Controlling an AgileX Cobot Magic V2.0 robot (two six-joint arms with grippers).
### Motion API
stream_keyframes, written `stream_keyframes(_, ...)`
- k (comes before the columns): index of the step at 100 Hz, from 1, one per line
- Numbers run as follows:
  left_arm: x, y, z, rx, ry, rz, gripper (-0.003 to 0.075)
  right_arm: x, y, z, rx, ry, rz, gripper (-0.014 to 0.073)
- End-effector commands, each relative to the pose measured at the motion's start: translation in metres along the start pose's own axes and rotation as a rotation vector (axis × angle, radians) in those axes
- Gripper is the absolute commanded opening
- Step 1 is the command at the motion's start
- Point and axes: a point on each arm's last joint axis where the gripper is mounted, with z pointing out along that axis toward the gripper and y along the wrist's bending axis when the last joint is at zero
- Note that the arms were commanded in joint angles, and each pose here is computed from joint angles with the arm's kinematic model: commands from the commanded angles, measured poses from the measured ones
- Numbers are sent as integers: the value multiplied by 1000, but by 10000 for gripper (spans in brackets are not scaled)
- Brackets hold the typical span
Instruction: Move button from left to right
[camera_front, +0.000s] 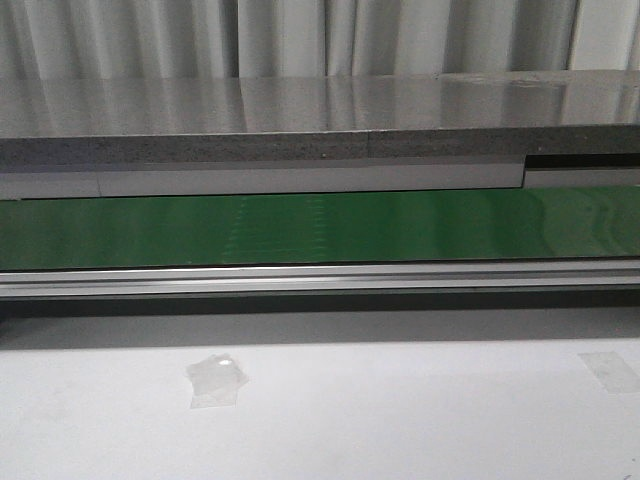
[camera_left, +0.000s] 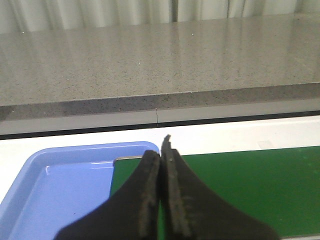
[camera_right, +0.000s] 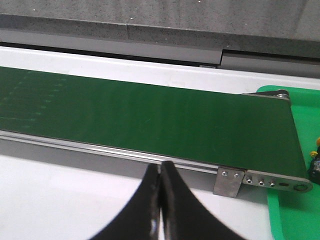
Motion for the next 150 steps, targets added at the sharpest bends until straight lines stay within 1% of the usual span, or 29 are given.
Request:
stream_keyframes(1,-14,3,-2,-31,-73,-13,-20,-14,-1,-3,15,-95,6,-68)
stream_keyframes(17,-14,3,-2,-31,-73,-13,-20,-15,-2,-2,24,-128,17,-68)
stream_keyframes(26,-14,3,-2,-31,-73,-13,-20,-13,-5,-1,48,-163,25,-68)
stream_keyframes(35,-14,3,-2,-31,-73,-13,-20,-7,-7,-3,77,-207,71,-68)
stream_keyframes(50,-14,3,-2,-31,-73,-13,-20,14,-8,-11,101,-274,121,-68)
stream_keyframes(83,-14,3,-2,-31,-73,-13,-20,69,-6,-17,98,-398,116,-68)
stream_keyframes(120,-14,2,-2,-29,-72,-13,-20,97,-7,2,91,-409,108,-68)
stream_keyframes(150,-14,2,-2,-29,-72,-13,-20,98,-7,3,92,-395,109,-68)
